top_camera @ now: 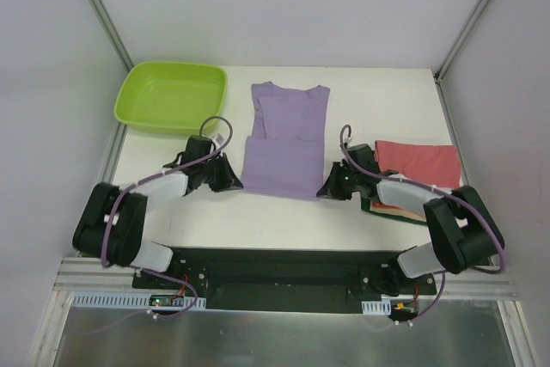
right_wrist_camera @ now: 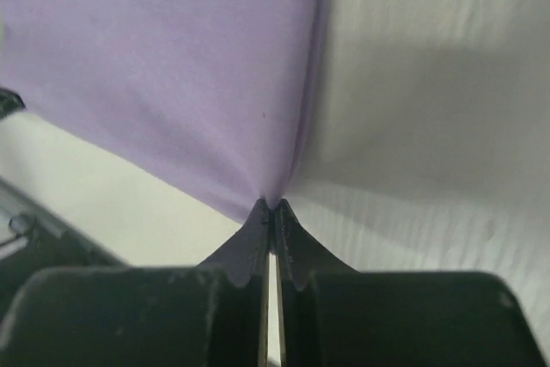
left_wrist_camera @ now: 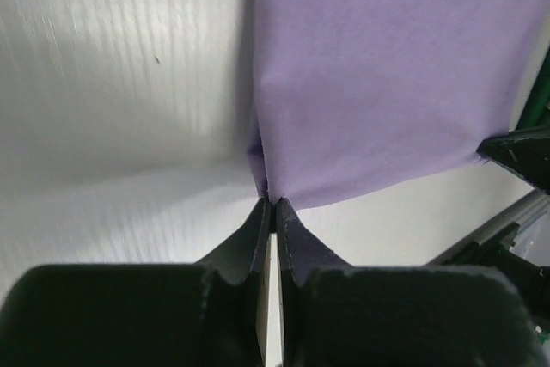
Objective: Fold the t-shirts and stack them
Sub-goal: Grab one side of the 2/3 rectangular tshirt with both arms, then fold the long partially folded tshirt into a neat square
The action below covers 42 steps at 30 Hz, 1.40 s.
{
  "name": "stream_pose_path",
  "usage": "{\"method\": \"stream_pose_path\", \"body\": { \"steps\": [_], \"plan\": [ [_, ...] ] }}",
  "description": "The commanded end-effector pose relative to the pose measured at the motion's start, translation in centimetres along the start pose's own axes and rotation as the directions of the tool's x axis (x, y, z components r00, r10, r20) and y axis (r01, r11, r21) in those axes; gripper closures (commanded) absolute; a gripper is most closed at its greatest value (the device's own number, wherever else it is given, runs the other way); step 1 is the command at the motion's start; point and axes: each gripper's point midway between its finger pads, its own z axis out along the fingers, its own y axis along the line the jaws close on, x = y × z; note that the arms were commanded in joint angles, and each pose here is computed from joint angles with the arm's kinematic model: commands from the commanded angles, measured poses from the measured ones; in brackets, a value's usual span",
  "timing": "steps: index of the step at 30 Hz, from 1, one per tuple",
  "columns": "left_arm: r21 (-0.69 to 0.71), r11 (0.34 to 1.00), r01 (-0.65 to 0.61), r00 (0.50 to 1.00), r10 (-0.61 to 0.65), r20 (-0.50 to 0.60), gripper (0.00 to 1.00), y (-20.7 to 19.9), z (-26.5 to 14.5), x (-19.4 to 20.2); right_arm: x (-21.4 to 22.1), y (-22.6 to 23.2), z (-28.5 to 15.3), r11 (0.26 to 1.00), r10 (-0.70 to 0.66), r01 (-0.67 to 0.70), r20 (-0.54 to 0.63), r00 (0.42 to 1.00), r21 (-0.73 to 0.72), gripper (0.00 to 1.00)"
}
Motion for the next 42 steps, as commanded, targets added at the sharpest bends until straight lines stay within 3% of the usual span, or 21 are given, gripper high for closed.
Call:
{"method": "stream_pose_path", "body": {
  "steps": [1, 10, 19, 29, 34, 42],
  "plan": [
    [0.039, 0.998, -0.049, 0.992, 0.044, 0.12, 1.0, -2.0, -4.2, 0.1, 5.2, 3.5, -4.5, 0.983, -0.049, 0.013, -0.193, 0.98, -0.183, 0.99],
    [0.105, 0.979, -0.172, 0.903, 0.114, 0.415, 1.0, -5.0, -14.5, 0.3, 13.9, 10.1, -15.5, 0.9, -0.3, 0.097, -0.443, 0.845, -0.424, 0.99],
    [0.15, 0.965, -0.214, 0.848, 0.107, 0.519, 1.0, -7.4, -19.0, -0.4, 16.9, 14.3, -21.2, 0.77, -0.423, 0.059, -0.44, 0.792, -0.635, 0.99],
    [0.169, 0.966, -0.195, 0.864, 0.088, 0.497, 1.0, -9.2, -16.9, -3.2, 14.2, 13.6, -19.5, 0.8, -0.373, 0.136, -0.307, 0.875, -0.585, 0.99],
    [0.18, 0.962, -0.208, 0.866, 0.095, 0.491, 1.0, -10.2, -15.6, -4.9, 11.2, 12.6, -18.8, 0.82, -0.294, 0.11, -0.248, 0.923, -0.562, 0.99],
    [0.18, 0.958, -0.225, 0.873, 0.116, 0.474, 1.0, -11.8, -13.5, -7.7, 7.9, 11.2, -17.9, 0.836, -0.229, 0.088, -0.198, 0.953, -0.542, 0.99]
  ]
}}
